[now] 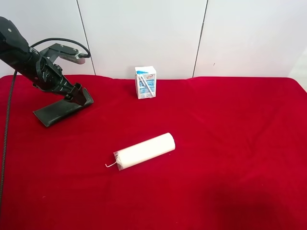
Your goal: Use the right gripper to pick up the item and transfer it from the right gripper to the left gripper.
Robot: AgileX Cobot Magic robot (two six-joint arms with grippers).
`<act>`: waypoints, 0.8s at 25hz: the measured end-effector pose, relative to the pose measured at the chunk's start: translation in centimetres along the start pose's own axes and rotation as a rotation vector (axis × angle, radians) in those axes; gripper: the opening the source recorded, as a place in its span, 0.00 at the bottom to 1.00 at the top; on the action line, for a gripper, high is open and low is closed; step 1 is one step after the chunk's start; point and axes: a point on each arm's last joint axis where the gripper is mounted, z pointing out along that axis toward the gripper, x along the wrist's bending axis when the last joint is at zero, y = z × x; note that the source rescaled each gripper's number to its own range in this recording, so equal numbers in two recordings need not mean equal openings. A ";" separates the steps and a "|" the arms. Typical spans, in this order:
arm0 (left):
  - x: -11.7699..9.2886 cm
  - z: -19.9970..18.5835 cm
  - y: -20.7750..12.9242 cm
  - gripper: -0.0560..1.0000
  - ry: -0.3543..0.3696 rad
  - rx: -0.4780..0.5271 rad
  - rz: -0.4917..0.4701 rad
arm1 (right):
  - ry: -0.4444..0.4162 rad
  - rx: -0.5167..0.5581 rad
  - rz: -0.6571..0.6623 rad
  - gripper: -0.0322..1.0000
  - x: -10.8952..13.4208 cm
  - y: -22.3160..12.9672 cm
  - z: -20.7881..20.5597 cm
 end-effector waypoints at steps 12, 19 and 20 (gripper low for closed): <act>0.1 0.0 0.1 1.00 0.007 -0.010 -0.002 | 0.000 0.000 0.000 1.00 0.0 0.0 0.0; -0.7 -0.1 -1.3 1.00 -0.083 0.138 0.041 | 0.000 0.000 0.000 1.00 0.0 0.0 0.0; -0.8 -0.3 -1.4 1.00 -0.091 0.161 0.054 | 0.000 0.000 0.000 1.00 0.0 0.0 0.0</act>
